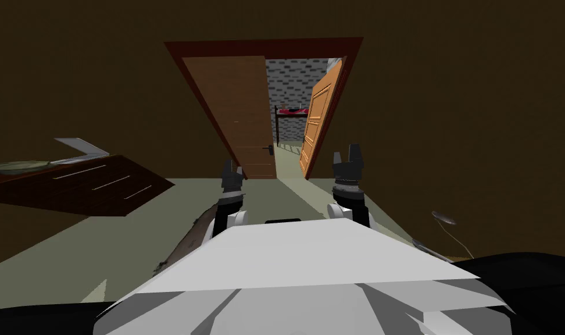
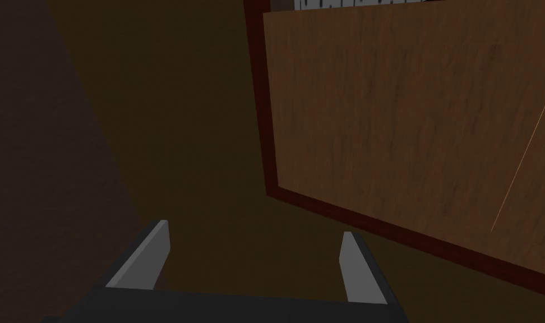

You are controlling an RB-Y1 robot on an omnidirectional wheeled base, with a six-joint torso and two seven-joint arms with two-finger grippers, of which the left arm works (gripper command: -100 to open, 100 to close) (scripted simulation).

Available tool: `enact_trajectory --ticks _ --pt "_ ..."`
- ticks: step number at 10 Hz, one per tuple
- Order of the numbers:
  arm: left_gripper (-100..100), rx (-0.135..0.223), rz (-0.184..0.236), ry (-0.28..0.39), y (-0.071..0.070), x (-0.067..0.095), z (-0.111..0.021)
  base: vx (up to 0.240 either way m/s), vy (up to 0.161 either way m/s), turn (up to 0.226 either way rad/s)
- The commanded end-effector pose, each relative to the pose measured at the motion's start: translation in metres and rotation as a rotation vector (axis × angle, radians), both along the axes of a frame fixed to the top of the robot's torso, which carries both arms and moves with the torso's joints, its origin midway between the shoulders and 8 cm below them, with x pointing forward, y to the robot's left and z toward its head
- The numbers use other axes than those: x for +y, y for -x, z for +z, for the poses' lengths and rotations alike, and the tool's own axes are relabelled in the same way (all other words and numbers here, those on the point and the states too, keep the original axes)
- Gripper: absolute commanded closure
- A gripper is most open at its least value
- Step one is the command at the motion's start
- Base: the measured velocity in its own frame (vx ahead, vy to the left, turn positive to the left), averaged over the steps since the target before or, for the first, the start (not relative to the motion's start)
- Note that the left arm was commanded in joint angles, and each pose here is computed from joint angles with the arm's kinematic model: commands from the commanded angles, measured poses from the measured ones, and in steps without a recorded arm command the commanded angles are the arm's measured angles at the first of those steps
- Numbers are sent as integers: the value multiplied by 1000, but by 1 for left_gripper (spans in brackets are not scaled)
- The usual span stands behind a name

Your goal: Push the door open

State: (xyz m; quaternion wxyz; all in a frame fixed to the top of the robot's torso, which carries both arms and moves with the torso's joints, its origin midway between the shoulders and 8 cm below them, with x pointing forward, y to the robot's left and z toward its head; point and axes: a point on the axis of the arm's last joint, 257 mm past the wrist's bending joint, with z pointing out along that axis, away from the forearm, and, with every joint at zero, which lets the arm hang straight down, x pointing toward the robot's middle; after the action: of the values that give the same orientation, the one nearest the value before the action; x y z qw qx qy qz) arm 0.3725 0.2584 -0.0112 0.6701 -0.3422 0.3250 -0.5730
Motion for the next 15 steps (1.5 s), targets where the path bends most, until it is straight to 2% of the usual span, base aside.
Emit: enact_trajectory --ticks 1,15 --pt "-100 12 -10 -2 -6 -1 -8 35 -1 -18" --pt "-100 153 -95 -11 -72 -2 -96 84 0 -32"
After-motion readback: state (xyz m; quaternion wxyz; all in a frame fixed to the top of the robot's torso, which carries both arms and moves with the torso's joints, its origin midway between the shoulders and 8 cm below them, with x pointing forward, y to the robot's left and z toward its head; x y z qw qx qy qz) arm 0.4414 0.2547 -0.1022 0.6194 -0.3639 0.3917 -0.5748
